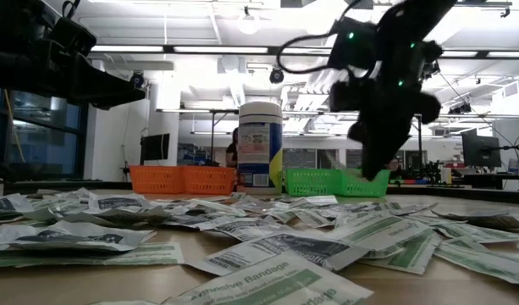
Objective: Pick & Place First Aid Supplies
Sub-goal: Put the green bandage pack into the right green bin
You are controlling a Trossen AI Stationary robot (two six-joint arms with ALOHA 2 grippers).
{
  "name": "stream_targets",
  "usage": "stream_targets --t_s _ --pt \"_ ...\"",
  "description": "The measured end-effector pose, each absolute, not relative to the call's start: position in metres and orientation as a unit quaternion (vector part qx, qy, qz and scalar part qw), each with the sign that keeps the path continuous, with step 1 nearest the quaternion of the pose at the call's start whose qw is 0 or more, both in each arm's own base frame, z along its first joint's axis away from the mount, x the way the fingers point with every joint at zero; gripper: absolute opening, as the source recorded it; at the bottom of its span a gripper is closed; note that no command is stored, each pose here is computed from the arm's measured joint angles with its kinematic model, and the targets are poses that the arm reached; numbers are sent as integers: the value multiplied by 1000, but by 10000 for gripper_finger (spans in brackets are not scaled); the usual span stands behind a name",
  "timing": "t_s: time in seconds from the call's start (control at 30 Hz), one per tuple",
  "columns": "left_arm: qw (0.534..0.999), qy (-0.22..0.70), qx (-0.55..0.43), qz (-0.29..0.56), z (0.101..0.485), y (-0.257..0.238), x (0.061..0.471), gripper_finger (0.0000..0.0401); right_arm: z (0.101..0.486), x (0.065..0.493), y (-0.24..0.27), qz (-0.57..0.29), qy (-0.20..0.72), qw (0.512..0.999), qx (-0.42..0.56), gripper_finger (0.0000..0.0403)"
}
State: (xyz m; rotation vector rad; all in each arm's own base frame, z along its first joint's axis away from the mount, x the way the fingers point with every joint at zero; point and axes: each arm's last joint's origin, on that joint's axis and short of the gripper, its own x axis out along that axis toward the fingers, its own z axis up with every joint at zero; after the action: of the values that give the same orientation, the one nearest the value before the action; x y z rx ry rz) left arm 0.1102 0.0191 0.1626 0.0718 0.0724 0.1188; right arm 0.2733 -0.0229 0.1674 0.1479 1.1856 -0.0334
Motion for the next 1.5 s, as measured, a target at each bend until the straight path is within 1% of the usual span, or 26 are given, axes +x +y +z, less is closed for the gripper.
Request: stream_targets --t_s 0.17,0.37,0.57,0.67,0.9,1.13,1.33,1.5 --pt "997 36 36 59 163 19 110 238 197 256 -31 -54 530 840 101 1" --pt "997 36 36 59 163 19 110 238 226 227 -48 -108 505 844 148 1" --pt "997 36 36 59 163 19 110 238 243 207 -74 -183 457 843 218 1" --pt "997 36 36 59 163 19 110 238 245 199 -89 -217 441 836 244 0" --pt "997 36 36 60 163 19 110 238 243 184 -127 -286 411 815 292 0" --pt "997 36 36 59 163 19 110 238 226 180 -163 -353 372 767 386 0" --pt "997 36 36 59 163 19 110 238 200 190 -185 -364 345 716 485 0" --pt "997 36 36 59 163 19 110 238 184 193 -201 -387 317 682 533 0"
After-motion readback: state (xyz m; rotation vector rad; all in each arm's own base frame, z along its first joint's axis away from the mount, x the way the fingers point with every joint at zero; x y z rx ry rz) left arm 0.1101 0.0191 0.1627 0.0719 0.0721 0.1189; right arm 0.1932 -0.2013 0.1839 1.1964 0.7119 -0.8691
